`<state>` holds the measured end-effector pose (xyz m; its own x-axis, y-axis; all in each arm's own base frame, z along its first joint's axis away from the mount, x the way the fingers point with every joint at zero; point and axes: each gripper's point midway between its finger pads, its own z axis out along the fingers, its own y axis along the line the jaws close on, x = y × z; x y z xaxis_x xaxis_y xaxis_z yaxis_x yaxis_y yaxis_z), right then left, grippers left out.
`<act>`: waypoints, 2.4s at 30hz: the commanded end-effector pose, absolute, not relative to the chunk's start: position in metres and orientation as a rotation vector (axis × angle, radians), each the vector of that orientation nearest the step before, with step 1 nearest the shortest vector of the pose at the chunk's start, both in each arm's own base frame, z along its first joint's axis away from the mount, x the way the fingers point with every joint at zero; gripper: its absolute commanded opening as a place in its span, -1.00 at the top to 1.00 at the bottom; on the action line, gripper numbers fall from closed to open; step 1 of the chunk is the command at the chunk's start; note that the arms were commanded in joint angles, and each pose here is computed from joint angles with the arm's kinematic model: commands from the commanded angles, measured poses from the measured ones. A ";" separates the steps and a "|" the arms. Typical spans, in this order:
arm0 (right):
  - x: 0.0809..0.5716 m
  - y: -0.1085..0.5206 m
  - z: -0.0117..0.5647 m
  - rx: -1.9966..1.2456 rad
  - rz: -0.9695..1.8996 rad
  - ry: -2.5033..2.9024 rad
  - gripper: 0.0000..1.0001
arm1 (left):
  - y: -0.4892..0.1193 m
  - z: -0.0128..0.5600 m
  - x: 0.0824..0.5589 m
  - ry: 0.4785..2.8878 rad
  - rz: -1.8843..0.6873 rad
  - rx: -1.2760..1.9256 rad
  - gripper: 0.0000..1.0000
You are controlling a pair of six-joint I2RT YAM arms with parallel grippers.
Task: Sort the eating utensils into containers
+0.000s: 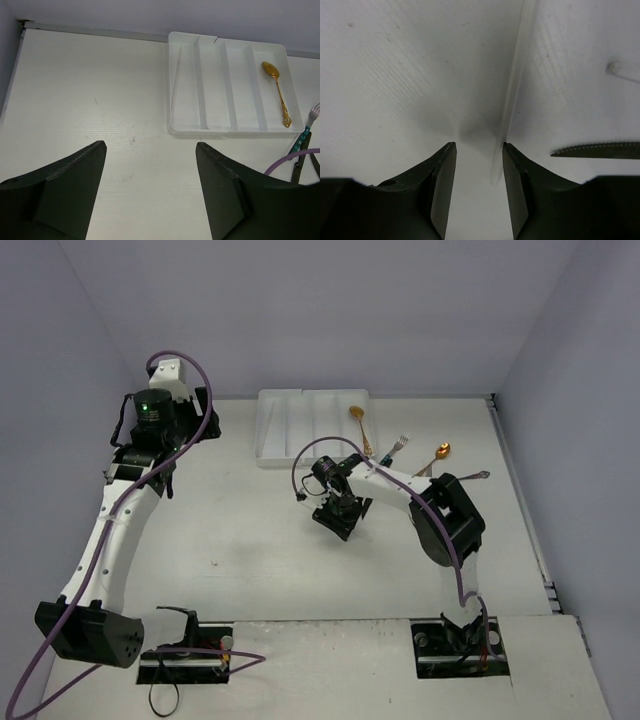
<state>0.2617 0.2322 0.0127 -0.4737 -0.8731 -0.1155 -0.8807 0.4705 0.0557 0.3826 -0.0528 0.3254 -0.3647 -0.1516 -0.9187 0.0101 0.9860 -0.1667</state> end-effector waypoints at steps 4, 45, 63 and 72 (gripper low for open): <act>0.263 0.223 -0.002 -1.648 0.135 2.649 0.46 | -0.053 0.344 0.371 1.865 -0.204 -0.132 -0.39; 0.329 0.352 0.286 -0.920 1.292 2.039 1.00 | -0.212 0.329 0.348 1.781 -1.056 0.022 -0.02; 0.328 0.362 0.274 -0.945 1.349 2.055 1.00 | -0.241 0.334 0.353 1.762 -1.125 0.114 0.06; 0.317 0.363 0.284 -0.982 1.375 2.017 1.00 | -0.242 0.326 0.366 1.787 -1.120 0.056 0.66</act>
